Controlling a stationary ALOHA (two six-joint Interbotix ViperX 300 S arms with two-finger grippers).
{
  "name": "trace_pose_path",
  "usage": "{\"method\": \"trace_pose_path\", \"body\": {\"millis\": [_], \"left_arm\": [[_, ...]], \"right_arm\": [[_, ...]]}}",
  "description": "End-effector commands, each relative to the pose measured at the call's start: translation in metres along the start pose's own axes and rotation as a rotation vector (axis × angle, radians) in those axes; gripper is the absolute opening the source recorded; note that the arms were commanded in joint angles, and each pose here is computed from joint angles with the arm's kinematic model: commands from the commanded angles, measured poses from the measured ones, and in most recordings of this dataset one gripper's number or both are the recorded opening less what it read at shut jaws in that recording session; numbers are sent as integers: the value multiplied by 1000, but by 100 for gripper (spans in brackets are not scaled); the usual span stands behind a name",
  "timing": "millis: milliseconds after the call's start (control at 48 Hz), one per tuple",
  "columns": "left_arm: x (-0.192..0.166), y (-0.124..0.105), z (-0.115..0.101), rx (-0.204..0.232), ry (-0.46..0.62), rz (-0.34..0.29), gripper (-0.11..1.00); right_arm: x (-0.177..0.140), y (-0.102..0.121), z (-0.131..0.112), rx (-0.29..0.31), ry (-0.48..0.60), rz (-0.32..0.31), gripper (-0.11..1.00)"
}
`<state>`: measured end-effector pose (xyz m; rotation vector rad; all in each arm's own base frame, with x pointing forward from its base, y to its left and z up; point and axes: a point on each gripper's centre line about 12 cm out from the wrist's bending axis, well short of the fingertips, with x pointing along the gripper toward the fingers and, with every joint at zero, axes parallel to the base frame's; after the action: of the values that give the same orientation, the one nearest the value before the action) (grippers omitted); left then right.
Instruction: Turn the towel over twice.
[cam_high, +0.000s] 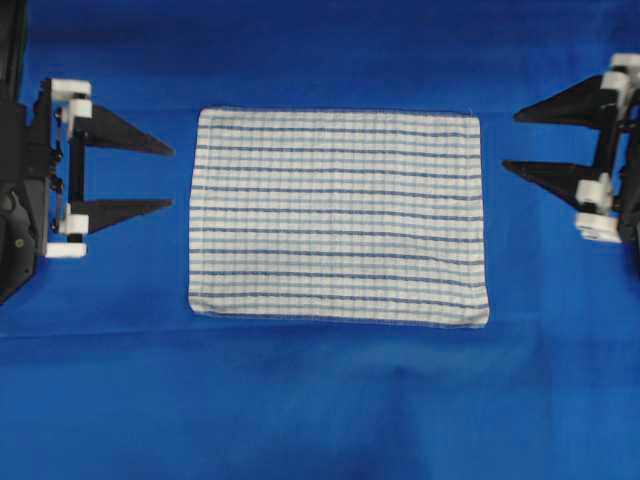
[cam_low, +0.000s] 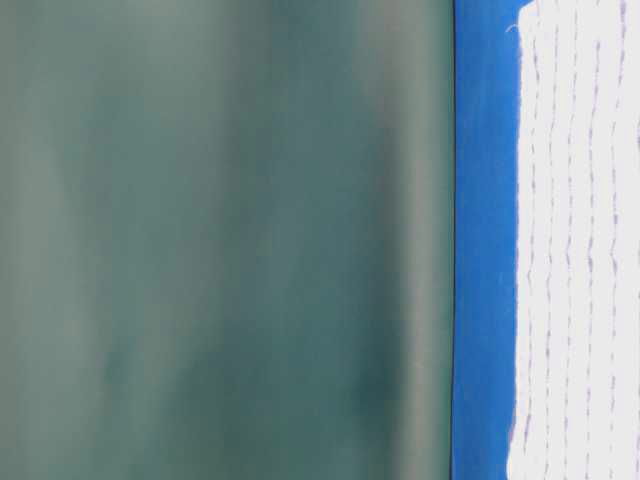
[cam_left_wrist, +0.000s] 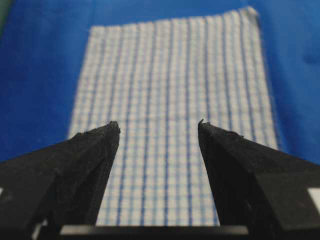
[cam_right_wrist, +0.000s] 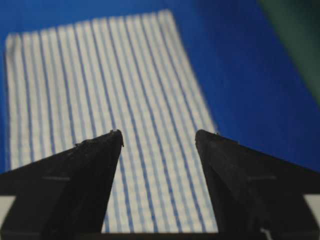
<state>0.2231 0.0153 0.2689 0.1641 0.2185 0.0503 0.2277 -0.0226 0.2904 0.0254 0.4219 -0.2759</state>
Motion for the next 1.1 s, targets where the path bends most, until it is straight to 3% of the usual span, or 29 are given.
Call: {"method": "trace_pose_path", "body": {"millis": [0,229,541,791,1083], "left_arm": [[0,2,3,1,-14,10,60],[-3,3,4,-2,-21,13,60],[-36,11,12,-16,-49,52,60],[-63,9,7,-47,-107,60,60],[-79,3,-20,-64,-99,57,60]], "right_arm": [[0,1,5,-5,-27,12,64],[4,2,4,-3,-22,20,64],[-41,-20,9,29,-125,-45,64],[-67,-32,-19,50,-199,-37,63],[-72,-37,-59,74,-215,-24,62]]}}
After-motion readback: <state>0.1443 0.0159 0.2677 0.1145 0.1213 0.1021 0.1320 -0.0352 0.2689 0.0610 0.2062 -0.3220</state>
